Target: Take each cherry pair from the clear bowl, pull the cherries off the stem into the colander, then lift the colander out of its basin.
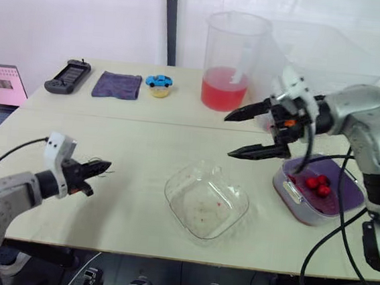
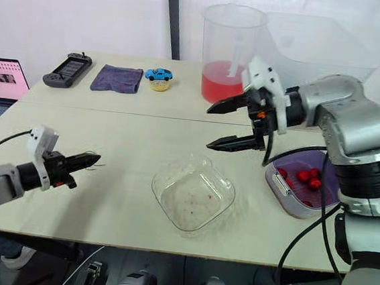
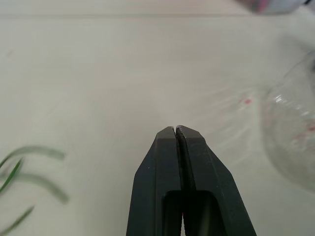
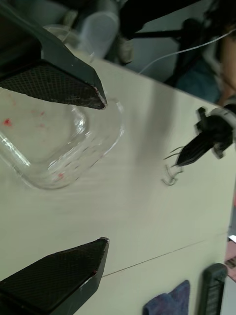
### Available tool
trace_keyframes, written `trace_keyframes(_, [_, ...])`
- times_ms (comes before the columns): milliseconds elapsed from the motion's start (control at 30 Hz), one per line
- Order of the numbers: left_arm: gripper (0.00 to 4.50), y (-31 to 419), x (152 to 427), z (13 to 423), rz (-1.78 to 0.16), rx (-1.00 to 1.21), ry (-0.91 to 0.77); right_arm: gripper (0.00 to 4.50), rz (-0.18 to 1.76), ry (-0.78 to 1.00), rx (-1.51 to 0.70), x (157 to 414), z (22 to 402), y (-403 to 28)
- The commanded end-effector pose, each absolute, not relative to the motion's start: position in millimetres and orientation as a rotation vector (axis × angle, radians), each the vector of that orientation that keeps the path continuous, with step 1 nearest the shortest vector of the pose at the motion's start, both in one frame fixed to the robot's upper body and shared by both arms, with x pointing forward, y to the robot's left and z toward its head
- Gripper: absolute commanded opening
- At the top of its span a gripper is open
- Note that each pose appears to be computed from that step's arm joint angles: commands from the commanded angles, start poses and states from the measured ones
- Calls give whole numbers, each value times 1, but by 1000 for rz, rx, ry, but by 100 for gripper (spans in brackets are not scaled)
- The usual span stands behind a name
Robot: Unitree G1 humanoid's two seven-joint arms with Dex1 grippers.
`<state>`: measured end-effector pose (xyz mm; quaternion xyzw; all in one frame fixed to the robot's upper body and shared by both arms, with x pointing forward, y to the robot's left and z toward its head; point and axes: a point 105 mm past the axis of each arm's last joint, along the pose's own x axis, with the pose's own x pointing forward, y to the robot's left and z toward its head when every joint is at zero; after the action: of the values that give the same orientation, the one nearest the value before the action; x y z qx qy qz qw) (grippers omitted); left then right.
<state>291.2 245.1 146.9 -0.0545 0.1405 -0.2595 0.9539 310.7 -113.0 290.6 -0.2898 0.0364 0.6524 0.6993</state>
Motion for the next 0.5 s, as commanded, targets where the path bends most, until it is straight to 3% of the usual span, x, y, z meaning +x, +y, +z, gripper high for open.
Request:
trace_keyframes(33, [0,263,299,161,-442,-148,175,443,1447,-12,-671,310,312,-110])
trace_keyframes(67, [0,266,300,157,-429,-145,183,443,1437,-17,-677,311,313,-111])
trace_keyframes(233, [234,281,305,152,-371,-143,176,450,1387,-10,-704,318,312,-116])
trace_keyframes(367, [448,290,309,159,-338,-127,148,450,1385,-6,-701,317,312,-118])
trace_keyframes(500, [448,295,311,182,-339,-115,75,450,1378,10,-702,316,310,-120])
